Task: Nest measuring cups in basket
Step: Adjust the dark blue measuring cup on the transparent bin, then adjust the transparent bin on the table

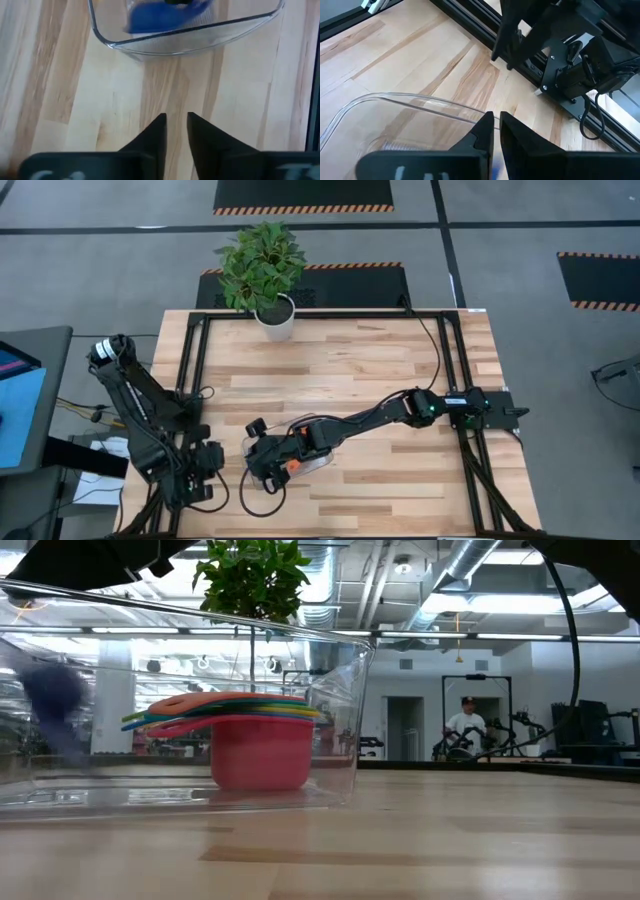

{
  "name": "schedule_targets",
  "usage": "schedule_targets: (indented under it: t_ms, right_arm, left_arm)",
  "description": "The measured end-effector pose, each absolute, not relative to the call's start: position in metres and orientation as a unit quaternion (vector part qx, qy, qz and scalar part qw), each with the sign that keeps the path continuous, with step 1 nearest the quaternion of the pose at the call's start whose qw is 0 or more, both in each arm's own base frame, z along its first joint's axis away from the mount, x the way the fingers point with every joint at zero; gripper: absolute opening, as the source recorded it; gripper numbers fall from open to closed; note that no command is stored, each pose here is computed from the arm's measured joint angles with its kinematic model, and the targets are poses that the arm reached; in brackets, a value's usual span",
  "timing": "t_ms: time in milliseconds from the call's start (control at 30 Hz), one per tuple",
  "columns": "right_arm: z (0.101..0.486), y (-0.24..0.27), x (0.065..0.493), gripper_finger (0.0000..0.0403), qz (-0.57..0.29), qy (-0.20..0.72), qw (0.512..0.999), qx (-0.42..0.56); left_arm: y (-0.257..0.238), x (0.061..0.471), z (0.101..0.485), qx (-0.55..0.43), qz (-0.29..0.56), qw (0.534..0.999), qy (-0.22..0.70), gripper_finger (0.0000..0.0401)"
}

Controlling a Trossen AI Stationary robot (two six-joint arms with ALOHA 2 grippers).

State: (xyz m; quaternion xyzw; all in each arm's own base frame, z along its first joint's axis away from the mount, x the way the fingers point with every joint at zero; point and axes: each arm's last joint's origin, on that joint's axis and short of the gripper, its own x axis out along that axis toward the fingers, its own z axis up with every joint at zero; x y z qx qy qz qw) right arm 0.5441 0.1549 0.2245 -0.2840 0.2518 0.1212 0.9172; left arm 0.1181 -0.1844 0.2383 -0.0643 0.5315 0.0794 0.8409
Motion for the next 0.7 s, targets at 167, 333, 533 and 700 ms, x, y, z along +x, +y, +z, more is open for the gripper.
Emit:
schedule_targets:
  t_ms: [167, 333, 533, 700]
  right_arm:
    - [0.225, 0.155, 0.544, 0.0055, 0.121, 0.252, 0.917, -0.284]
    - [0.224, 0.154, 0.543, 0.0055, 0.110, 0.261, 0.914, -0.289]
    - [0.233, 0.157, 0.526, 0.0055, 0.041, 0.328, 0.892, -0.308]
    - [0.232, 0.157, 0.494, 0.0054, 0.002, 0.454, 0.844, -0.286]
  left_arm:
    - [-0.184, 0.119, 0.239, -0.051, 0.083, 0.852, 0.515, 0.0111]
    - [-0.184, 0.119, 0.239, -0.064, 0.092, 0.852, 0.512, 0.0145]
    - [-0.184, 0.119, 0.239, -0.109, 0.118, 0.848, 0.506, 0.0155]
    - [-0.186, 0.121, 0.240, -0.133, 0.118, 0.852, 0.492, 0.0155]
